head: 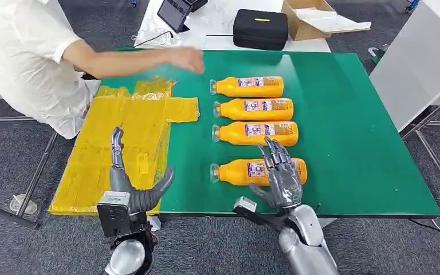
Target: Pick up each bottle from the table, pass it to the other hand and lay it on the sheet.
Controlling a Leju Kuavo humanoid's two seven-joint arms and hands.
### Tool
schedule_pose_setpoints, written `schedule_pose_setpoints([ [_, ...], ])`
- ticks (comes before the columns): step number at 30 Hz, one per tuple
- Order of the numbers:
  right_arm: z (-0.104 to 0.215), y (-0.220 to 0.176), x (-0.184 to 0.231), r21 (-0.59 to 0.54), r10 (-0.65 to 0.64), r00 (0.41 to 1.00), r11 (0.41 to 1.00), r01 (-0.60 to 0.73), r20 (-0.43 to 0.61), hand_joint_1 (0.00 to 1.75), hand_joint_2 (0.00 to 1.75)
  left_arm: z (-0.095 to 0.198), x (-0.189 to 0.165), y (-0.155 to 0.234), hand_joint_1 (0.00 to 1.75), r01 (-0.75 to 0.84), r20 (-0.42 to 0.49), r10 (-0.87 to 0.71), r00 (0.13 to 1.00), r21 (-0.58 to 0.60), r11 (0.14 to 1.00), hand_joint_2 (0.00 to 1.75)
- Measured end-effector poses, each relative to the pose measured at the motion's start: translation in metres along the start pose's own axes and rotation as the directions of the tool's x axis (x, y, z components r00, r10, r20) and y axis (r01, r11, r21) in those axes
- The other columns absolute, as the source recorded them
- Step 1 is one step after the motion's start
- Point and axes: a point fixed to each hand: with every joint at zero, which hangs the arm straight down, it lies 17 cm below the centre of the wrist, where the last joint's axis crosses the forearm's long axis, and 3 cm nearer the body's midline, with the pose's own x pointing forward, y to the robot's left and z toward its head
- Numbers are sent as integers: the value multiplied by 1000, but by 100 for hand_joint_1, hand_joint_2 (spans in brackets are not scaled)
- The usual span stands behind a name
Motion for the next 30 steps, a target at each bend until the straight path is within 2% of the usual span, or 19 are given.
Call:
schedule_pose_setpoints([
  [7, -23, 28, -47, 173, 44, 997, 984, -34, -59, 0, 175, -2, 0, -12, 0, -55, -11, 54, 998, -35, 998, 175],
  [13, -14, 51, -55, 284, 38, 997, 959, -15, -73, 0, 175, 1, -4, -20, 0, -87, -33, 85, 996, -64, 994, 175],
  [20, -14, 54, -65, 318, 65, 995, 947, -39, -74, 0, 175, 1, -6, -22, 0, -87, -38, 84, 996, -61, 994, 175],
  [24, -11, 66, -71, 399, 82, 994, 916, -44, -78, 0, 175, 0, -7, -22, 0, -113, -49, 110, 993, -69, 991, 175],
  [30, -12, 67, -80, 442, 146, 987, 891, -103, -65, 0, 175, 2, -11, -20, 0, -129, -67, 125, 990, -66, 989, 175],
])
